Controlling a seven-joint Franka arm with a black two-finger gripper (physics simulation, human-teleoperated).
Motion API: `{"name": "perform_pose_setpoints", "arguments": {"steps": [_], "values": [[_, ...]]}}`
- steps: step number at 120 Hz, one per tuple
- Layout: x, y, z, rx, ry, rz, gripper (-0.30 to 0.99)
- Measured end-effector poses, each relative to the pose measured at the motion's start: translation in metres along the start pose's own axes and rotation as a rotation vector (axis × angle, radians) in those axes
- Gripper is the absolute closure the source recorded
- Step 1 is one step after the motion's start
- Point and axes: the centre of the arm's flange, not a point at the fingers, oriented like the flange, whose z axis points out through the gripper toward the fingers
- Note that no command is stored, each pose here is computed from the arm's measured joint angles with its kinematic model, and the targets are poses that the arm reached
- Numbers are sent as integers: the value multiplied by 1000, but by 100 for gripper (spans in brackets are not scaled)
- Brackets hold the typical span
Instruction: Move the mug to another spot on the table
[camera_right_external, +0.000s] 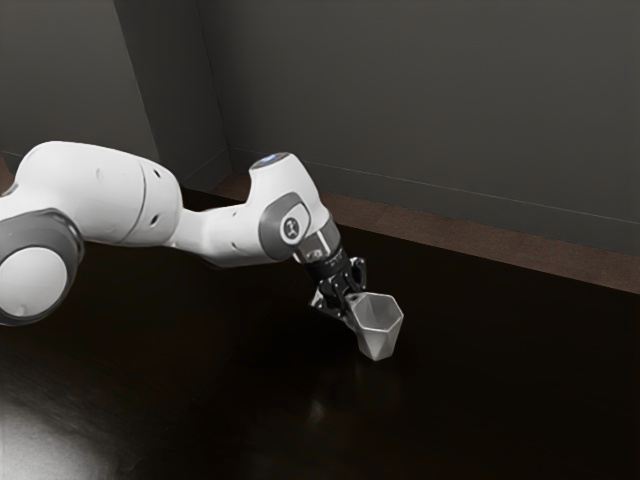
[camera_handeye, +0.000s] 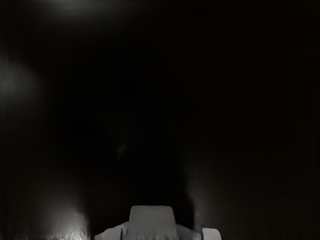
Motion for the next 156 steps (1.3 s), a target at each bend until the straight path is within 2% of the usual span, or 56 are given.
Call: {"name": "perform_pose_setpoints", "arguments": {"steps": [29,67,80,124,156], "values": [[4,-18,-26,-21,-35,-68,62],[82,-107,-63,-69,-111,-324,68],[106,-128,-72,-94,-125,-381,65],[171,-175,-104,-167,-104,-429,63],[188,-184,-107,-177,-95,-395,62]]}}
